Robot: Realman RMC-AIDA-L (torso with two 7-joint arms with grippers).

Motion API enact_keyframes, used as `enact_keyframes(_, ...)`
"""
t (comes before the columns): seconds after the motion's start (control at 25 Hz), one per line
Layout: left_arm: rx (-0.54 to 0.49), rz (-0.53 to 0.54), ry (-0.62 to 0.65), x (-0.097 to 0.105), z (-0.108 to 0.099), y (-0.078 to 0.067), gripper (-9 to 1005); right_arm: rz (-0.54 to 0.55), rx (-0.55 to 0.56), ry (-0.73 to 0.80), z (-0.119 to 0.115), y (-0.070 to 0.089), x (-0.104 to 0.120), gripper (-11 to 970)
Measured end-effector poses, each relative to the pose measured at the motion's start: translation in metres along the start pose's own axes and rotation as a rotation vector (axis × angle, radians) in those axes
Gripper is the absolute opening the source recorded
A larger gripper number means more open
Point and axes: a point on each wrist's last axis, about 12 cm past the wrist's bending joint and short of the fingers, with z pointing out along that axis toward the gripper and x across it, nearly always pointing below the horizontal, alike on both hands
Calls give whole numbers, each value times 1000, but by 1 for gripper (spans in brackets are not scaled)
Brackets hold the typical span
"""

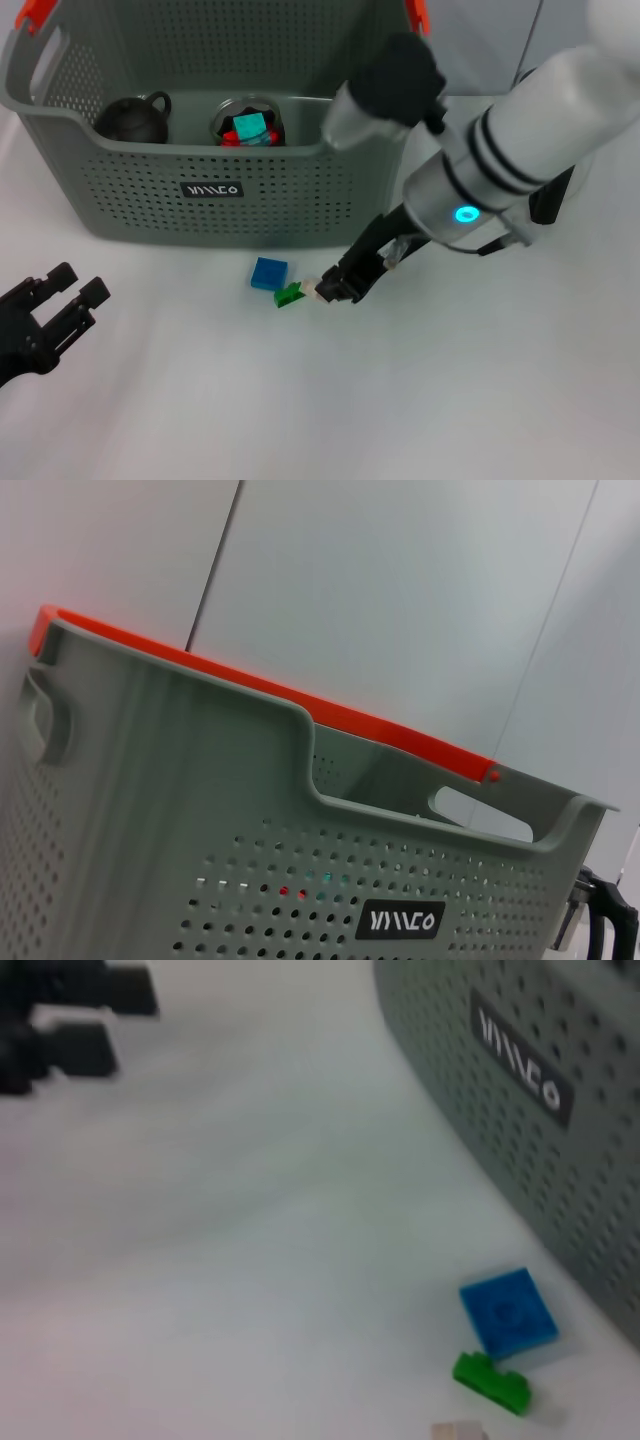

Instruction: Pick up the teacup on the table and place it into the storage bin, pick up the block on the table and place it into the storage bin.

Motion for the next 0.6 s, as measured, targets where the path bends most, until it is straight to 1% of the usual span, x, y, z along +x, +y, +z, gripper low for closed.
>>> enact_keyframes(0.12,0,0,0,0,0,0,528,-9,-50,-39,-24,3,-1,118)
enact_keyframes(0.36,1,2,-1,-1,1,0,528,-31,-168,-234,-84,3,-11,119)
enact_keyframes(0.52,1,2,-1,-1,1,0,528,-71,-153,-351,-113,4,-29,119)
enact_keyframes(0.6,4,1,-3,-1,1,0,528,-95,-119,-383,-123,6,-45,119)
